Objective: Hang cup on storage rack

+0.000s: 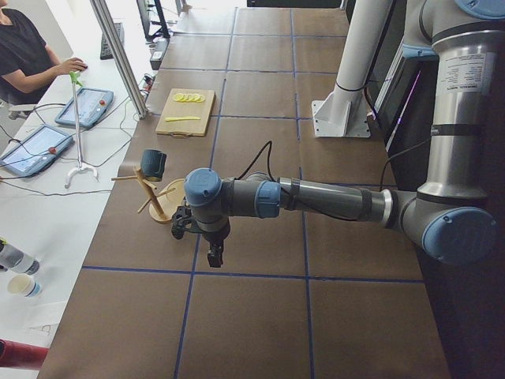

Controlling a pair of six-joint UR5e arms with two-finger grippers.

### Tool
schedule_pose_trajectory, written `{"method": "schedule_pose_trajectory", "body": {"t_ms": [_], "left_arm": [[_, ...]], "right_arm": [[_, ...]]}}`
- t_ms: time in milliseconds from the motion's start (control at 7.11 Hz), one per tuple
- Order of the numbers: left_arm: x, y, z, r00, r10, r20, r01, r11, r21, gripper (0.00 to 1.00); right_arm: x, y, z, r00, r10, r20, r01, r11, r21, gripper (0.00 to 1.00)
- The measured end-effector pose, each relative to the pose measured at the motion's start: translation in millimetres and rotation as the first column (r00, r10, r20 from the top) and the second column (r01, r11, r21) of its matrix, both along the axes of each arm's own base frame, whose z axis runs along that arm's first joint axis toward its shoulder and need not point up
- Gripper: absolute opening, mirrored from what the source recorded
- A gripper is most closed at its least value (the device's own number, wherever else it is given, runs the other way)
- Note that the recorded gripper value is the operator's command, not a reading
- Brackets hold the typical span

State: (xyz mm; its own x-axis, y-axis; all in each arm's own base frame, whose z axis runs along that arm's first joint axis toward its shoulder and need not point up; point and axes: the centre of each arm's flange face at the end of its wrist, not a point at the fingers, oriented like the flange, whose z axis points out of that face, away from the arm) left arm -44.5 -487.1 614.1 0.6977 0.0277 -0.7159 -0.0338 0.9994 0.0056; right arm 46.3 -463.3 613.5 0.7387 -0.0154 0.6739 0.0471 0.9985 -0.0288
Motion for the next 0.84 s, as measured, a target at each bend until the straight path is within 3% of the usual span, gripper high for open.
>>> {"method": "schedule_pose_trajectory", "body": {"t_ms": [844], "left_arm": [[-1, 20, 24, 1.0, -0.002, -0.004, 0.002, 0.999, -0.051, 1.0]], "right_arm": [[7, 4, 13, 1.0, 0.017, 0.004, -0.016, 1.0, -0.026, 1.0]]}}
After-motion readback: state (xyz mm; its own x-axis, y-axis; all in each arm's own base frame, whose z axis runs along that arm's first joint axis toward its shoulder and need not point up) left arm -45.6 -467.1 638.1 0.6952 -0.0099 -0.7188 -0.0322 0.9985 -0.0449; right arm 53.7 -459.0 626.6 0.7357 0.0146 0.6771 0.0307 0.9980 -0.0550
